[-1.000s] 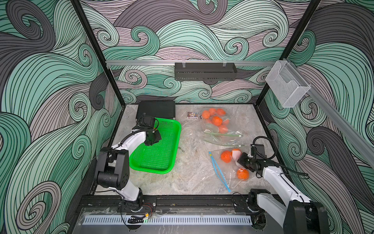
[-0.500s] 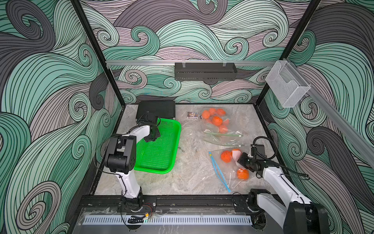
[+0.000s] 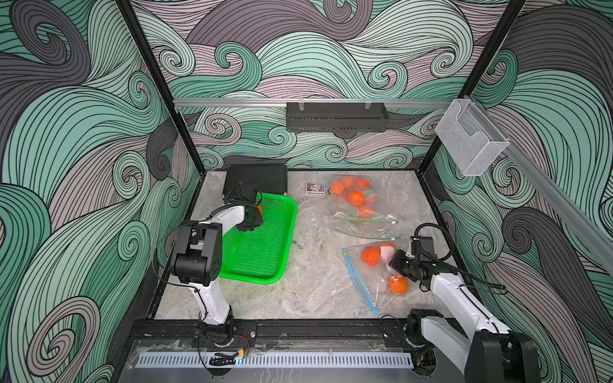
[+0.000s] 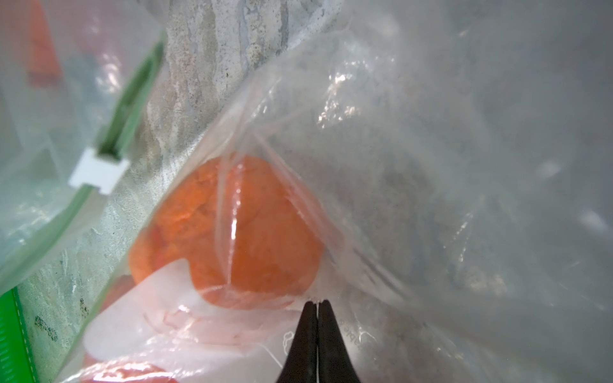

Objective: Open the zip-top bag and take out the orange
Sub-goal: Place the orange in the basket, then pick up the orange from the zipper food storage bag.

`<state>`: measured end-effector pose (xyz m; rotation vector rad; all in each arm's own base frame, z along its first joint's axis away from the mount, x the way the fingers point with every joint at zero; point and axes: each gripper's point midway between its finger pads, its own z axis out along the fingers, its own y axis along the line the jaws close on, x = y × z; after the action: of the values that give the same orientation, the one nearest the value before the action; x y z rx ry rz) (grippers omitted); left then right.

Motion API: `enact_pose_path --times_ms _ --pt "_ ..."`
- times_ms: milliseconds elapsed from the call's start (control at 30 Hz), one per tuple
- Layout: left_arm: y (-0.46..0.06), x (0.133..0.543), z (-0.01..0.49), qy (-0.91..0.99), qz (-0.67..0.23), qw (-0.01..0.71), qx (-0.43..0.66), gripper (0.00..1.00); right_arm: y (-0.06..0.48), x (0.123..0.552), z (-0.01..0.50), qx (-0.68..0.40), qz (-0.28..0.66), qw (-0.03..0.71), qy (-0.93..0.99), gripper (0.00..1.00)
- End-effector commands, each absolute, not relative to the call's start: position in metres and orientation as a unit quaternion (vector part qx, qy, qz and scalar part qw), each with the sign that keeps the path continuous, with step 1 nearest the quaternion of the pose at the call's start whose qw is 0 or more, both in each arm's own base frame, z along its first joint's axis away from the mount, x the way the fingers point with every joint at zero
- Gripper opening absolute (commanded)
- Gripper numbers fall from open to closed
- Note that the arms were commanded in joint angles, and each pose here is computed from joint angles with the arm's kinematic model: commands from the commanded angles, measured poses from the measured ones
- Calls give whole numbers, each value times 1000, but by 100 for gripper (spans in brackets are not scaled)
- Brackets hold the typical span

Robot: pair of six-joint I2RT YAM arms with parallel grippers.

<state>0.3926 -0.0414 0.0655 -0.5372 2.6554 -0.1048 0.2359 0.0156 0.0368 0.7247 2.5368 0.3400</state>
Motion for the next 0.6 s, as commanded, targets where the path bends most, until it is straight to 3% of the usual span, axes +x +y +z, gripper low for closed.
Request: enact_pose_path --times_ms 0,133,267,400,500,567 --pt "-91 382 114 947 -139 248 -148 31 15 233 35 263 119 236 928 8" --pt "-176 343 161 925 -271 267 -20 26 15 233 35 263 118 237 928 8" --pt "-259 279 180 900 -349 230 125 22 15 233 35 263 117 238 928 8" --pt "-327 218 171 871 -398 185 221 17 15 233 34 263 117 235 928 8" --pt "-365 195 151 861 -416 155 247 0 15 233 35 263 117 237 928 8" --pt "-386 184 140 856 -424 136 263 0 14 233 35 264 117 237 928 8"
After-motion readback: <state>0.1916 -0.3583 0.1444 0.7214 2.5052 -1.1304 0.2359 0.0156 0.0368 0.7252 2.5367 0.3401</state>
